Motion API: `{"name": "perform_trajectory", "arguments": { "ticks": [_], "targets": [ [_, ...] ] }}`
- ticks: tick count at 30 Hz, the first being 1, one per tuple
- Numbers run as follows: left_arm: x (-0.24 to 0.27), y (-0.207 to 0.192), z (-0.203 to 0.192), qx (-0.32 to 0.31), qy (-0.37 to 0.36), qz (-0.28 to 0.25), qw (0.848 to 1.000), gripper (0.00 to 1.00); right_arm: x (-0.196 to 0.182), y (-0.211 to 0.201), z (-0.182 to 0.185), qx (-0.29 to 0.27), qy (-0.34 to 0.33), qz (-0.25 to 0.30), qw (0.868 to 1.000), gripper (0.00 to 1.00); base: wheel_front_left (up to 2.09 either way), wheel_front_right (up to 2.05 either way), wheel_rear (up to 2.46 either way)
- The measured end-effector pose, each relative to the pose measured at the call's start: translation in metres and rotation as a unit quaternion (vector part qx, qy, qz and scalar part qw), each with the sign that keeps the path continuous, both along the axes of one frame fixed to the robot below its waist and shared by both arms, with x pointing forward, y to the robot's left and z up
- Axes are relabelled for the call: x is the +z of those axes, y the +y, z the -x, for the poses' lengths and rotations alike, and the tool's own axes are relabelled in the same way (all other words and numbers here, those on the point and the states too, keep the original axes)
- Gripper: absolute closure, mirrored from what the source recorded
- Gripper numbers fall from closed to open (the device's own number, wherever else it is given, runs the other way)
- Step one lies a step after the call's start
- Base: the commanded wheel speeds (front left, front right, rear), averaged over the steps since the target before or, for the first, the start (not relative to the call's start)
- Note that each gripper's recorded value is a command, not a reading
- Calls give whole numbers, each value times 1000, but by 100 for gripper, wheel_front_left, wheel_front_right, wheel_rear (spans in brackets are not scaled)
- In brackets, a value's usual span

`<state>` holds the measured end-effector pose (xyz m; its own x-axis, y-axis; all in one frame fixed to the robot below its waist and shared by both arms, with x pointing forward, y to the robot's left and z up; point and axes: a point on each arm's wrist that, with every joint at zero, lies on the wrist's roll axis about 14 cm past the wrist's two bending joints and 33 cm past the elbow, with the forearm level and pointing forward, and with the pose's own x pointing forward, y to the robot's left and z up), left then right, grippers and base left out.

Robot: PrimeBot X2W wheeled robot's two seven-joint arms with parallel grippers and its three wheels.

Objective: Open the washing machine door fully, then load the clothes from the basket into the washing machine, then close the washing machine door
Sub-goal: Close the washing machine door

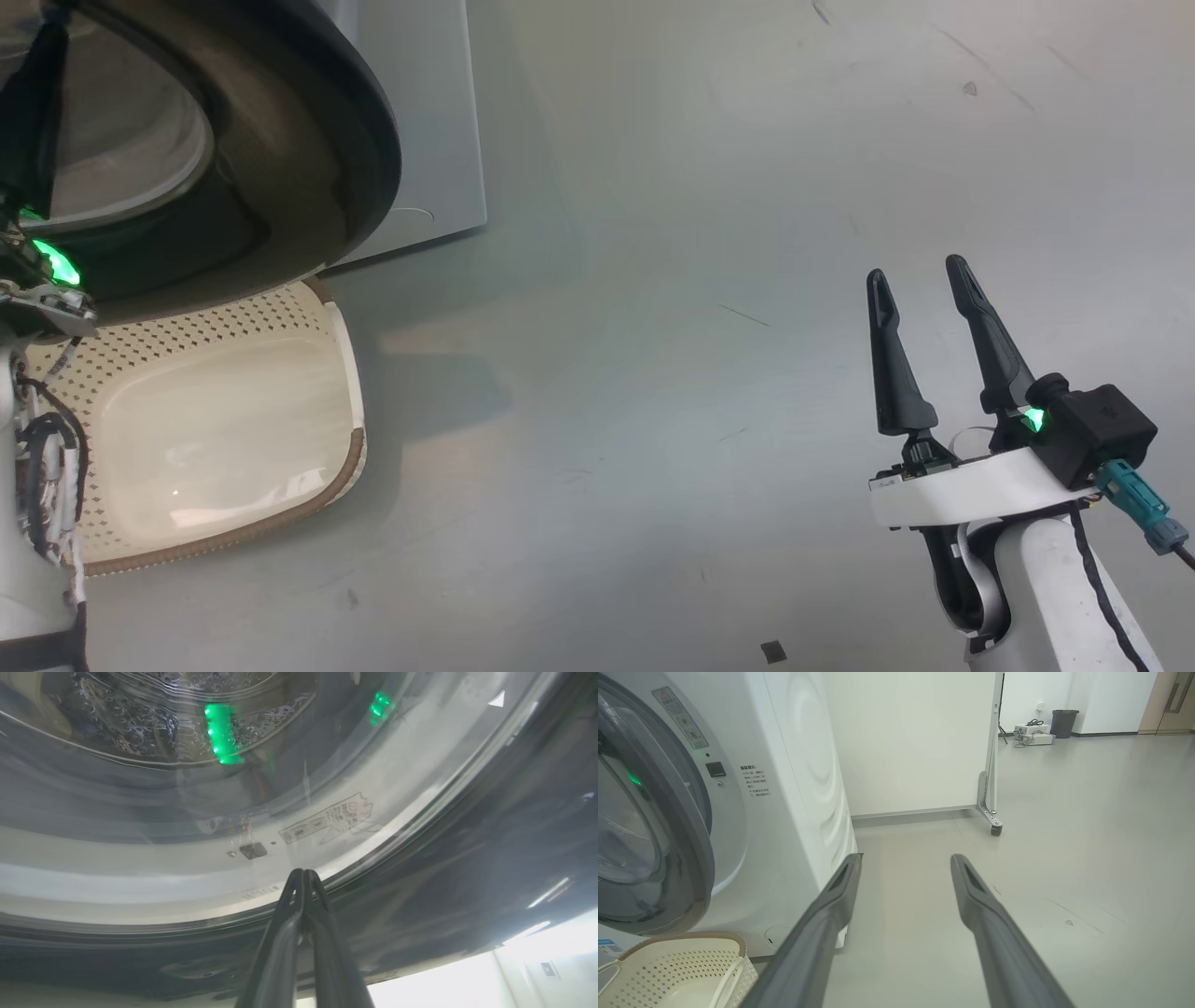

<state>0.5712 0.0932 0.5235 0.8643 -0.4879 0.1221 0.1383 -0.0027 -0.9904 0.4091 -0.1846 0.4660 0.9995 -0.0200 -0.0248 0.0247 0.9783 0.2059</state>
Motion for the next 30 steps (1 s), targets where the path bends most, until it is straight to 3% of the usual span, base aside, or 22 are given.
{"name": "perform_trajectory", "arguments": {
  "ticks": [14, 21, 30],
  "targets": [
    [-31, -15, -6, -6, 32, -26, 999, 100, -6, -9, -2, -14, 7, 3, 1000, 0, 0, 0, 0],
    [-48, -3, 7, 6, 57, -36, 998, 100, -4, -5, -6, -8, 2, -1, 1000, 0, 0, 0, 0],
    [-35, 23, 28, 66, 47, -6, 997, 100, 1, 2, -10, 0, -7, -7, 1000, 0, 0, 0, 0]
  ]
}}
